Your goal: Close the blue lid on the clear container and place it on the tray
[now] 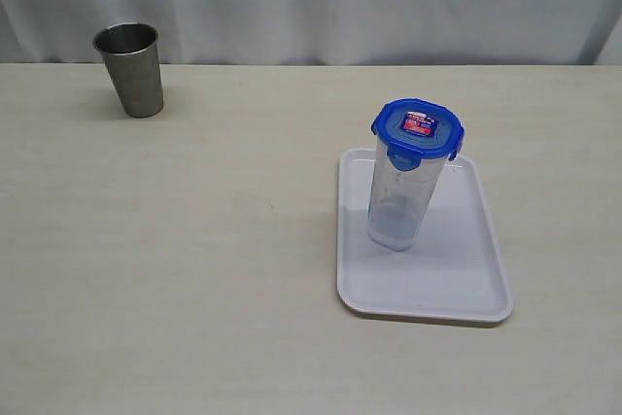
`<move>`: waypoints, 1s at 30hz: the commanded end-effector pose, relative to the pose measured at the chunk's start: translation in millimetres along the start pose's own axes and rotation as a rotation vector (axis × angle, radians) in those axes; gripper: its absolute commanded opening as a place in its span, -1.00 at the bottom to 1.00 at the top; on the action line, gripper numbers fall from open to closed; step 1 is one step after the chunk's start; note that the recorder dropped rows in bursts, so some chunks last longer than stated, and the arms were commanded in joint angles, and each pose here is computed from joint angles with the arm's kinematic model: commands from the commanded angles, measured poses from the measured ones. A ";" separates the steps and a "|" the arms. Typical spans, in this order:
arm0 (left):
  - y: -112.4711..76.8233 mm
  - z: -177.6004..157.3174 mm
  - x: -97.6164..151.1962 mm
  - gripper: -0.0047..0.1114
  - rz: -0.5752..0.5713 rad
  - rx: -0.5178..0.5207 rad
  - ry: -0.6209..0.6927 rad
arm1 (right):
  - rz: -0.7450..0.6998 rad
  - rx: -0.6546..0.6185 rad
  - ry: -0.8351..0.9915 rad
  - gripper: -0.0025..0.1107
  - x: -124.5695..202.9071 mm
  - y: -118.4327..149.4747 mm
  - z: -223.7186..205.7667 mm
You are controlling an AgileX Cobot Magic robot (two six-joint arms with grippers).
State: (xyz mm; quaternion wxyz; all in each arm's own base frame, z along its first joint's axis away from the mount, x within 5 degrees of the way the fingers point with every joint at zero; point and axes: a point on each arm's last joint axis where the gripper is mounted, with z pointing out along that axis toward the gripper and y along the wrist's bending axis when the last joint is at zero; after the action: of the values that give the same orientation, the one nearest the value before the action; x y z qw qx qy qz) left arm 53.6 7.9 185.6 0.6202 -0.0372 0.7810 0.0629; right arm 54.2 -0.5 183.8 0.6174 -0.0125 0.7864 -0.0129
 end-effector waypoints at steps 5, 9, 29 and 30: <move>-0.1 0.1 0.4 -0.92 -0.011 0.001 -0.003 | -0.010 0.000 0.016 -0.88 1.7 -0.1 -0.3; -0.1 0.1 0.4 -0.92 -0.011 0.001 -0.003 | -0.010 0.000 0.018 -0.88 1.9 -0.1 -0.3; -0.2 0.1 0.4 -0.92 -0.011 0.003 -0.003 | -0.010 0.000 0.018 -0.88 1.9 -0.1 -0.3; -0.2 0.1 0.4 -0.92 -0.011 0.003 -0.003 | -0.010 0.000 0.018 -0.88 1.9 -0.1 -0.3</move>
State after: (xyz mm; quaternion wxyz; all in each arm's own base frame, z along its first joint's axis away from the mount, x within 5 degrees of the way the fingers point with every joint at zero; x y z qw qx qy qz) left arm 53.6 7.9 185.6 0.6202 -0.0372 0.7810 0.0629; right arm 53.8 -0.6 182.1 0.6096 -0.0125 0.7925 -0.0130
